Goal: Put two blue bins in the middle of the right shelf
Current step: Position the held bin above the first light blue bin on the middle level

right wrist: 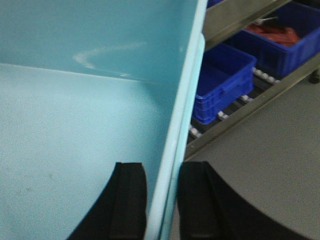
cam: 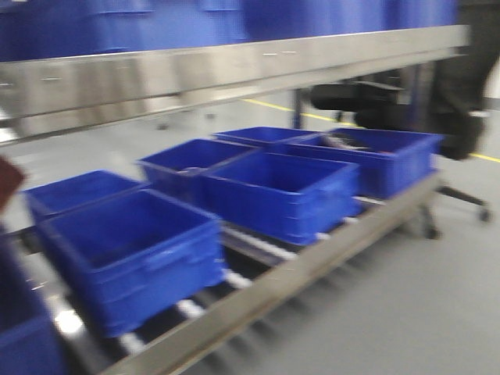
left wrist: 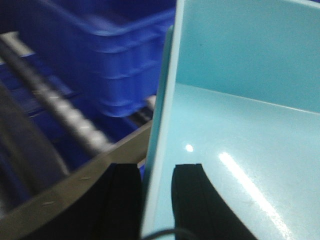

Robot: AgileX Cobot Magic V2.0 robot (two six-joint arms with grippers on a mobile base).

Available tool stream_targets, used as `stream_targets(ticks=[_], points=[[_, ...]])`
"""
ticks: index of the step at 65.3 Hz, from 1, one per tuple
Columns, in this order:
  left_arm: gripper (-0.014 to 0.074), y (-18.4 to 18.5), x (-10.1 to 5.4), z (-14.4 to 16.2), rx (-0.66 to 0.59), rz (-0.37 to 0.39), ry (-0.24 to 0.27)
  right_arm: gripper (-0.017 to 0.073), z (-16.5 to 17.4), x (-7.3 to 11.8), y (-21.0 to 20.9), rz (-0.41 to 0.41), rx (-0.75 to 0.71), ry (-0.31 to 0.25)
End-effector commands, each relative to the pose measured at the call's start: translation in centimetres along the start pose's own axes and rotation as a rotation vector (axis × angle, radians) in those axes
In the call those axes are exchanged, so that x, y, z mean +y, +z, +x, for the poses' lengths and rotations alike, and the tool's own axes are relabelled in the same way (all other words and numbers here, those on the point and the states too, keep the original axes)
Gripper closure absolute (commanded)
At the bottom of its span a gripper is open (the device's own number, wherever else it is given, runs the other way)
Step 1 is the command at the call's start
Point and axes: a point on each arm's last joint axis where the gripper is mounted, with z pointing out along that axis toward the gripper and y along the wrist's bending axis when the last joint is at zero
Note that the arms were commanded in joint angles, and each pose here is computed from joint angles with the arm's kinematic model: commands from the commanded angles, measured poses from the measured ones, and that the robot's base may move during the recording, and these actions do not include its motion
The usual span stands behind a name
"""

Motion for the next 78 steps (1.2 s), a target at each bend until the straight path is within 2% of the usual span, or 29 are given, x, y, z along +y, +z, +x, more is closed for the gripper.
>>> stream_targets(ticks=[1,78], points=[[0.0705,-1.83,-1.69,-1.22,-0.1,0.155,-0.043,0.0725,-1.92,1.81,-0.58,-0.168,-0.208,0.04],[0.0705,-1.83,-1.69,-1.22,-0.1,0.155,-0.043,0.0725,-1.92,1.81,-0.58,-0.168,-0.208,0.04]])
